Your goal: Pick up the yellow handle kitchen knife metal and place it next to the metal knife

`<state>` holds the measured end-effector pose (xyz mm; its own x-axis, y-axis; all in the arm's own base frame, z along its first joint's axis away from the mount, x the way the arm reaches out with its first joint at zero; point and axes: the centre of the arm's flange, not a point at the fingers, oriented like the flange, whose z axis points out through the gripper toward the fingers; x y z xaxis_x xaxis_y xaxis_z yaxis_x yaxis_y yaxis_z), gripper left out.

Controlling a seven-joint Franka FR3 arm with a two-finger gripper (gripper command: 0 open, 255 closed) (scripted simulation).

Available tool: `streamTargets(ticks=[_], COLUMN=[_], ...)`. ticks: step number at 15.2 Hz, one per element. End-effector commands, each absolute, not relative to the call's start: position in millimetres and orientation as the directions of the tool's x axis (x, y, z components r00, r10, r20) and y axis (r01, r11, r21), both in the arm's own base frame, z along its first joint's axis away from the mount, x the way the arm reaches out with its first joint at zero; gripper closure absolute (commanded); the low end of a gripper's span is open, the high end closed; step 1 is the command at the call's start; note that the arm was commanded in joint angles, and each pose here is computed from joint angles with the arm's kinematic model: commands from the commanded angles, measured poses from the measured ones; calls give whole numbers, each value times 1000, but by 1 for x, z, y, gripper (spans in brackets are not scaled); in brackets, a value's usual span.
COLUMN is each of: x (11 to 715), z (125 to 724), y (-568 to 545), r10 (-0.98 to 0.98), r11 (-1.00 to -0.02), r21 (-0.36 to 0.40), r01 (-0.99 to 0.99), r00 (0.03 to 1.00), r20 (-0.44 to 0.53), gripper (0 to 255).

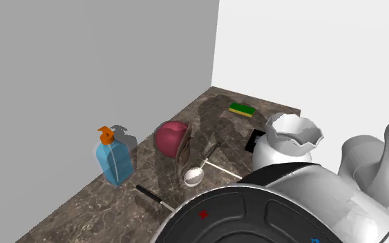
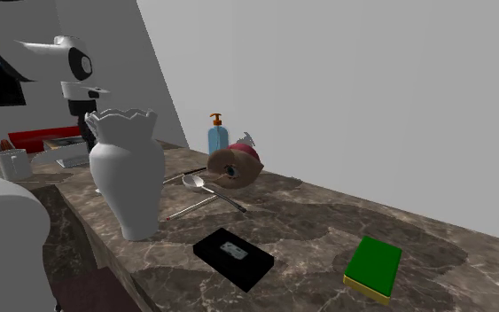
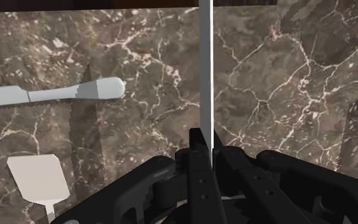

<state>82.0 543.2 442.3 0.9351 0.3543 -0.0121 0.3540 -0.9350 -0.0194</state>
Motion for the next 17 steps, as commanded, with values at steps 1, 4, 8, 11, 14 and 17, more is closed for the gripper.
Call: streamTargets(ticks=[1,4,8,11,14,17], x=[80,80,80,80,80,80], z=[432,417,396,380,364,348], y=[545,545,545,545,545,545], r10=[354,354,354,354,354,354], r11=[-935,-935,-935,-935,-935,-935], r21=[-20,-20,-20,-20,-20,-20], r01=[353,353,353,353,353,353], r00=[935,935,935,935,935,935], r20=[-12,-12,-12,-12,-12,-12], gripper=[255,255,255,255,255,255])
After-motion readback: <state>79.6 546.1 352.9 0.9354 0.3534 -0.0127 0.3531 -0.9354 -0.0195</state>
